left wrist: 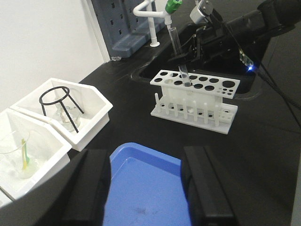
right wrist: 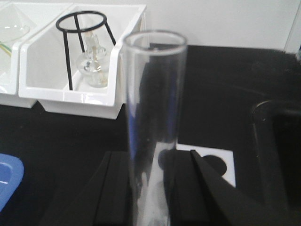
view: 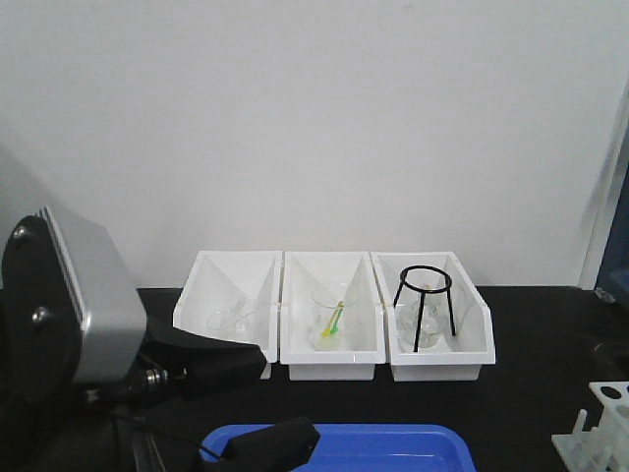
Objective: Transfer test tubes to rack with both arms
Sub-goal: 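Lower the tube into a rack hole with the right gripper and release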
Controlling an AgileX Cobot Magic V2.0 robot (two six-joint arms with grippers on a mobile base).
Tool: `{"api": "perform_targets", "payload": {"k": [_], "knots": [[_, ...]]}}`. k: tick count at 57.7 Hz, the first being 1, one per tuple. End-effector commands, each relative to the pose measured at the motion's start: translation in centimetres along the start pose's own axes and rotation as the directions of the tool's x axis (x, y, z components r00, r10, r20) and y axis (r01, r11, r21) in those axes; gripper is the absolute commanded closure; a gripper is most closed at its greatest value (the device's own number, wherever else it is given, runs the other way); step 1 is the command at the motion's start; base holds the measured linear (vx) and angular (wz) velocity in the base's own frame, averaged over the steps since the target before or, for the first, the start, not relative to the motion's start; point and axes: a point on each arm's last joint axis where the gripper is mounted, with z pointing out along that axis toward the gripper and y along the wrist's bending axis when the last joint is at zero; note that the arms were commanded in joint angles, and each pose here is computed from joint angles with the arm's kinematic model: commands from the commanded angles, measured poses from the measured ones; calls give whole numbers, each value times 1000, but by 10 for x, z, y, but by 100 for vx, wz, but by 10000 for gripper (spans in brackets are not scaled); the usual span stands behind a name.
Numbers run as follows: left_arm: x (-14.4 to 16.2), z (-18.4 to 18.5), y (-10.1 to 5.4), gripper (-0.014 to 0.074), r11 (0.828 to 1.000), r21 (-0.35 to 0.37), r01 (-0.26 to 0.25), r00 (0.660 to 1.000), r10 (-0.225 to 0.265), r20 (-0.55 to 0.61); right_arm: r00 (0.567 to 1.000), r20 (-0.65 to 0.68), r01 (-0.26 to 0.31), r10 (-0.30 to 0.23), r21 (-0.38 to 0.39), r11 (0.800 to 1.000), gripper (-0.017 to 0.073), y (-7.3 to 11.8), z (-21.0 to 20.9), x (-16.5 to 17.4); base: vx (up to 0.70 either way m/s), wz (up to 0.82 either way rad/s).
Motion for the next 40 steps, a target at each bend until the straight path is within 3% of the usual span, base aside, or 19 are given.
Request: {"api": "perform_targets", "payload": {"k": [1,25,40], "knots": [[-20,-12,1,148,1000,-15,6,991,-4,131,993,117,0,2,-17,1000,565,-1,-4,-19,0,0],[-21,-12,1,148,1000,-14,15,991,-13,134,995,48,-84,87,-72,994,565,-10,20,12,0,0],[-21,-12,1,148,1000,-14,15,991,-13,135,994,22,-102,104,-65,993,562,-13,24,20,0,0]]}}
